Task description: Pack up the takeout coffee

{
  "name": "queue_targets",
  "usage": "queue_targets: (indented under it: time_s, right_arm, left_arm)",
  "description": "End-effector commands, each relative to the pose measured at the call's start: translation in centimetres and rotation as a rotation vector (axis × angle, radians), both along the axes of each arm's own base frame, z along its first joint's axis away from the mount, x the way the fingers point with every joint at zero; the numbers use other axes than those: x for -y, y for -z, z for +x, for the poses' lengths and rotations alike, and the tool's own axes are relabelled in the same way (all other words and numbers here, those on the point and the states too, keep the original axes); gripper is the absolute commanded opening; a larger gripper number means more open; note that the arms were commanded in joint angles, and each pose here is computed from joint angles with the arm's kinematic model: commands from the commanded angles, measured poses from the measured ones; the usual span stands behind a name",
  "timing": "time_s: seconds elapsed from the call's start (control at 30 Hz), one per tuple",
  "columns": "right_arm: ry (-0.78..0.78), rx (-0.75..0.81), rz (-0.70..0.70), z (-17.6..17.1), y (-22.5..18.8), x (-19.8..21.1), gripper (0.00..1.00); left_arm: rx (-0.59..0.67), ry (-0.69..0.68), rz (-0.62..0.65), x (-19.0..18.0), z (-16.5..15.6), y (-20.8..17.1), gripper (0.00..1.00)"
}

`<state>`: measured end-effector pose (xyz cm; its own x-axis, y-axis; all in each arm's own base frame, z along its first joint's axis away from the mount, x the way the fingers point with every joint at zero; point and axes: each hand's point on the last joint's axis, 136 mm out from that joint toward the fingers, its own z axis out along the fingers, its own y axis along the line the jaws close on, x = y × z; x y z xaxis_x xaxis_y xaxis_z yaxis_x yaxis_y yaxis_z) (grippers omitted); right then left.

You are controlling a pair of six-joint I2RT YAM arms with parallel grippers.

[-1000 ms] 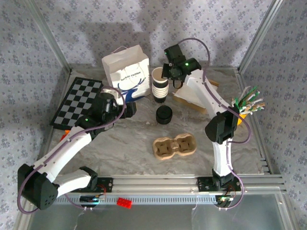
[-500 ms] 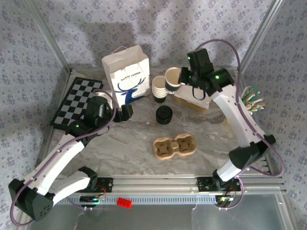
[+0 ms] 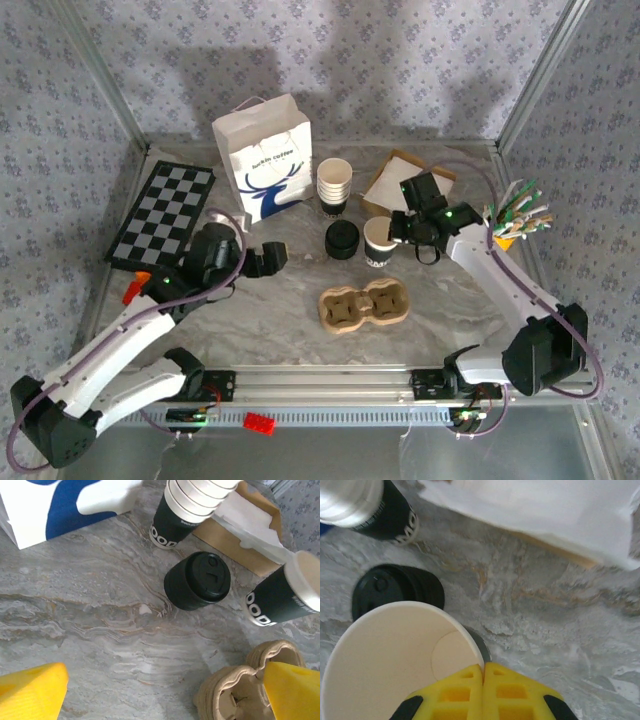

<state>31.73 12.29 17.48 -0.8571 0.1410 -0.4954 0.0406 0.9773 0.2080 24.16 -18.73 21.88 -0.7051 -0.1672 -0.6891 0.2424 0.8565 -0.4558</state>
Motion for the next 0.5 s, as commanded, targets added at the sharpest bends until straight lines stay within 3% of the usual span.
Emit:
queue_targets:
  time_s: [0.0, 0.47]
  right_arm:
    - [-0.012, 0.078, 0.031, 1.8, 0.3, -0.1, 0.02]
    - [-0.001, 0.052, -0.036, 2.4, 5.3, 1.7, 0.02]
  left_arm:
    - [0.022, -0.022, -0.020, 0.7, 0.4, -0.5, 1.00]
    - [0.016, -0.023, 0.010, 1.4, 0.5, 0.5, 1.00]
